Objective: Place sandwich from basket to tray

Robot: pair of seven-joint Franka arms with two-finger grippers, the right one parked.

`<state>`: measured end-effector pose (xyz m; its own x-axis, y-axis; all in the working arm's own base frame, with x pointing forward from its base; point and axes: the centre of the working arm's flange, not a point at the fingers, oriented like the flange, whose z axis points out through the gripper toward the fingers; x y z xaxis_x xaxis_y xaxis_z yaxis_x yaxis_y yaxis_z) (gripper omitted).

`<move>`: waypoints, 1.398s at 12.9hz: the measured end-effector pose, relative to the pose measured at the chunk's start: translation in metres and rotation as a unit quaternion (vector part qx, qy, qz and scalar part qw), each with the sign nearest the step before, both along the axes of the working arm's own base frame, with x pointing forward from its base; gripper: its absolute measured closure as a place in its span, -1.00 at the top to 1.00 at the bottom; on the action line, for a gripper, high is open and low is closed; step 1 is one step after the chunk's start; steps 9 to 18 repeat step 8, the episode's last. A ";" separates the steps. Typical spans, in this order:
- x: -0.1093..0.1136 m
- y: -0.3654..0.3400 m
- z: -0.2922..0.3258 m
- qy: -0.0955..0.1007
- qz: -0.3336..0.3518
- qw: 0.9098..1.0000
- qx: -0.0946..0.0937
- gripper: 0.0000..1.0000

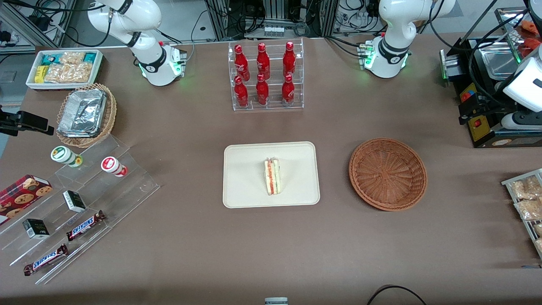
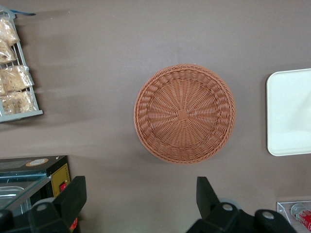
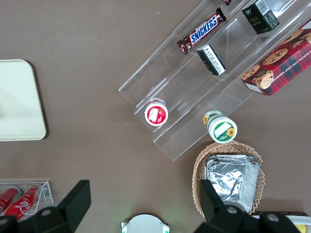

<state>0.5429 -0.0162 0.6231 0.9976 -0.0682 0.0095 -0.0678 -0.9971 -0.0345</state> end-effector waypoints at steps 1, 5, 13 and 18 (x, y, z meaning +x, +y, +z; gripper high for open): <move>0.004 0.000 -0.001 0.000 0.000 1.000 0.000 1.00; 0.024 0.001 -0.004 -0.001 0.000 1.000 -0.003 1.00; 0.026 0.002 -0.004 -0.001 0.001 1.000 -0.003 1.00; 0.026 0.002 -0.004 -0.001 0.001 1.000 -0.003 1.00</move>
